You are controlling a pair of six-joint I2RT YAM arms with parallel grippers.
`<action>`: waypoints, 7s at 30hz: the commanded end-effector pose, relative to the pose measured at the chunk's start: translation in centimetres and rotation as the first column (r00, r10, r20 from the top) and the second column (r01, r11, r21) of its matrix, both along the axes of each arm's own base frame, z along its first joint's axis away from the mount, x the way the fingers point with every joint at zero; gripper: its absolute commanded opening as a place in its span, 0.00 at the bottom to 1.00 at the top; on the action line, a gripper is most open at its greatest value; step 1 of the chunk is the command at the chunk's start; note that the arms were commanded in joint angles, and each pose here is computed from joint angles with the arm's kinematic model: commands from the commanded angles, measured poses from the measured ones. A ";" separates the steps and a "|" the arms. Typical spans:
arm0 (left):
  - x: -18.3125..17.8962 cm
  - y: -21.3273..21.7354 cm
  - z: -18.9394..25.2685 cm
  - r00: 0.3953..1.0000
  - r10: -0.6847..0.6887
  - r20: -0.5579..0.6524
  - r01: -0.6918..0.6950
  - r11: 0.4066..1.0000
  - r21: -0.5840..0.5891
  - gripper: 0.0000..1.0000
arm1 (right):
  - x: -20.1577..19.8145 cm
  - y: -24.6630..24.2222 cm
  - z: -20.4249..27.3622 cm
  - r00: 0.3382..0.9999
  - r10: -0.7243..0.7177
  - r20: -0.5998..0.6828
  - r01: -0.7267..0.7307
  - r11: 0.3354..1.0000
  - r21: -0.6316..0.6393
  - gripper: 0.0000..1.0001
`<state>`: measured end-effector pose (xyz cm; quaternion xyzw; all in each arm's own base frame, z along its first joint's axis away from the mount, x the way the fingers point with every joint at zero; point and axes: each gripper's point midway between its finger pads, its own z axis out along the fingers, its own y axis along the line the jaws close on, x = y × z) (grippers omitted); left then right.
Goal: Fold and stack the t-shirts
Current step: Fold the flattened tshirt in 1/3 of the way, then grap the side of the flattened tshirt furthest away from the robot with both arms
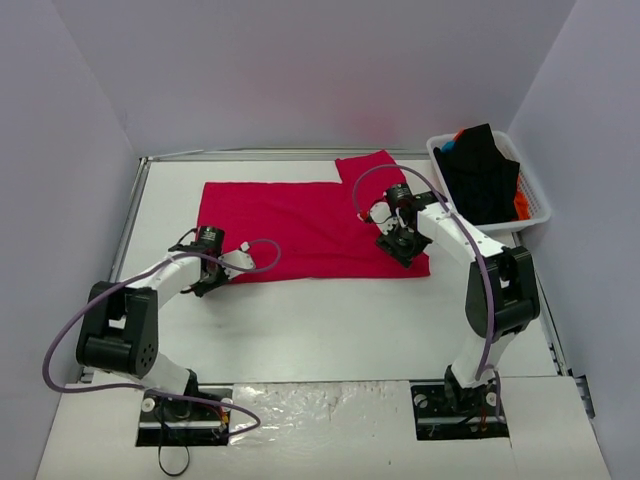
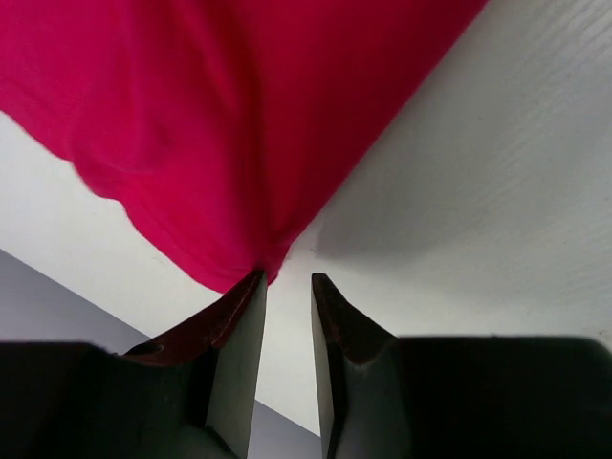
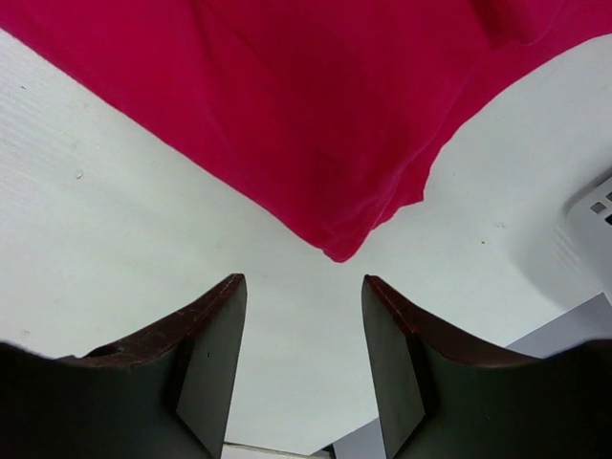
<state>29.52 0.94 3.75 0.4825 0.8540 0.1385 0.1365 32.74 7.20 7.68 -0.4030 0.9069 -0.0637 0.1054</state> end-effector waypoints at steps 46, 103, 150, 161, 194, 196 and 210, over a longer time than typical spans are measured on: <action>-0.2 0.3 -4.1 0.996 0.004 -0.088 -0.004 1.000 -0.002 0.02 | -2.8 -4.3 -8.0 0.943 -0.045 -0.331 0.065 0.997 0.052 0.15; -6.9 -3.2 13.3 0.959 -0.267 -0.093 0.235 0.937 -0.259 0.25 | -10.3 -8.3 3.3 0.947 0.005 -0.321 0.030 0.994 0.102 0.67; 21.2 0.8 -1.0 0.893 0.256 -0.370 -0.446 0.611 -0.654 0.31 | 7.5 -3.1 -4.4 0.950 0.021 -0.312 0.068 0.960 0.273 0.66; 21.2 -1.0 3.0 0.910 0.213 -0.355 -0.412 0.533 -0.739 0.02 | 12.9 -2.0 -0.3 0.994 -0.024 -0.109 0.059 0.943 0.326 0.70; 20.9 -0.2 6.5 0.901 0.376 -0.217 -0.414 0.592 -0.692 0.02 | 35.2 0.9 -2.8 0.823 -0.422 0.380 0.094 0.761 0.642 0.78; 20.8 -0.2 6.2 0.900 0.374 -0.224 -0.418 0.592 -0.689 0.02 | 34.6 1.2 -3.8 0.835 -0.436 0.336 0.121 0.740 0.661 0.77; 20.9 -0.3 4.1 0.892 0.376 -0.251 -0.439 0.583 -0.684 0.02 | 31.5 0.3 -6.8 0.876 -0.444 0.187 0.210 0.701 0.682 0.59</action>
